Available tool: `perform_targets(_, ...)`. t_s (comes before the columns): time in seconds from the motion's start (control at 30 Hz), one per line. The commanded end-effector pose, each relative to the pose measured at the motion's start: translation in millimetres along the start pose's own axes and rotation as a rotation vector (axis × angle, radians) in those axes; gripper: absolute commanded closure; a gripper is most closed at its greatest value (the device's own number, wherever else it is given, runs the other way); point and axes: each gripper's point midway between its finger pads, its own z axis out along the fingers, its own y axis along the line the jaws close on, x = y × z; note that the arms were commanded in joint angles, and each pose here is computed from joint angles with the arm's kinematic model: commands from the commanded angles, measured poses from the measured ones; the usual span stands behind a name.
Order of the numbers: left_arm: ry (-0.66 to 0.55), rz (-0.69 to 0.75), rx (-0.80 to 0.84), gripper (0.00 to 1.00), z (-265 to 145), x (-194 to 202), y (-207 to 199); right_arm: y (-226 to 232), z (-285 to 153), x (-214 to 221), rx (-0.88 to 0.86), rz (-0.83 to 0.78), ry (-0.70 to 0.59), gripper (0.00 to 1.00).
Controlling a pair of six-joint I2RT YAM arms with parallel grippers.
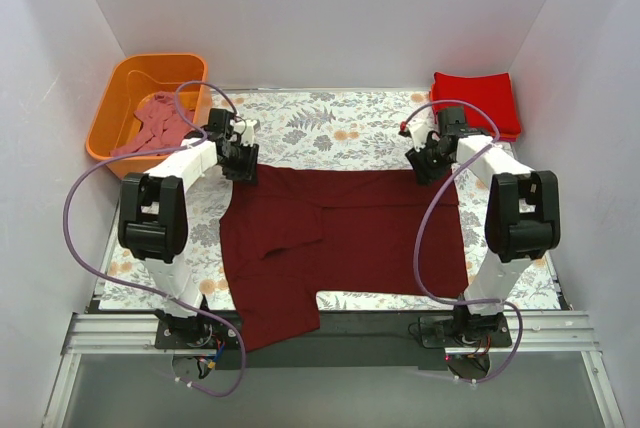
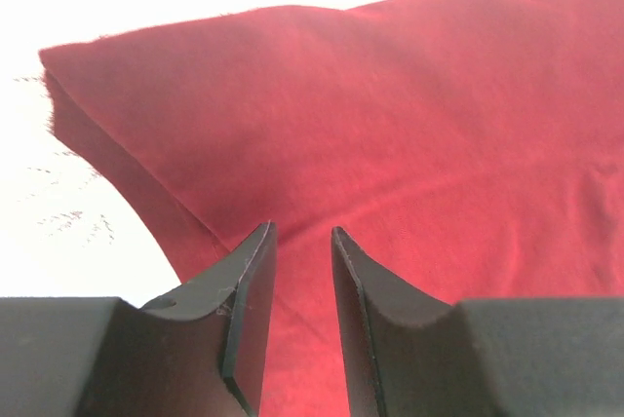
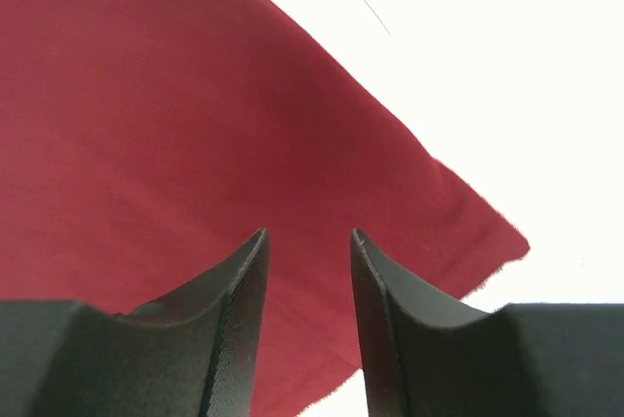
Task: Fold and stack the t-shirts
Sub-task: Fold the tshirt
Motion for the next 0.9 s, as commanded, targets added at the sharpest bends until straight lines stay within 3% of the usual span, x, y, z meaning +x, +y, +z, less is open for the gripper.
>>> perform_targets(0.0,-0.06,-0.024,-0.138,0.72,11,-14,22,-24,13,30,0.076,0.057,0.095,0.56)
perform_targets(0.3,-0.026,-0.045,-0.221,0.78,47,-22,53,-63,67,32,0.121,0.079,0.153,0.59)
perform_targets(0.4,-0.01,-0.031,-0.25,0.78,62,-27,67,-82,79,13,0.145,0.073,0.121,0.58)
perform_targets(0.57,-0.083,0.008,-0.239,0.8,64,-77,79,-108,77,-36,0.174,0.037,0.015,0.53)
perform_targets(0.67,-0.159,0.07,-0.118,0.78,45,-112,54,-109,54,-69,0.153,0.003,-0.074,0.47)
perform_targets(0.77,-0.257,0.145,0.008,0.68,-6,-142,16,-92,10,-101,0.097,-0.049,-0.17,0.26)
perform_targets(0.8,-0.273,0.17,0.033,0.61,-19,-145,8,-84,-17,-115,0.097,-0.078,-0.219,0.14)
perform_targets(0.83,-0.303,0.207,0.092,0.55,-49,-146,-12,-70,-29,-117,0.048,-0.095,-0.234,0.1)
perform_targets(0.87,-0.292,0.229,0.122,0.39,-57,-137,-20,-59,-54,-122,0.05,-0.127,-0.266,0.05)
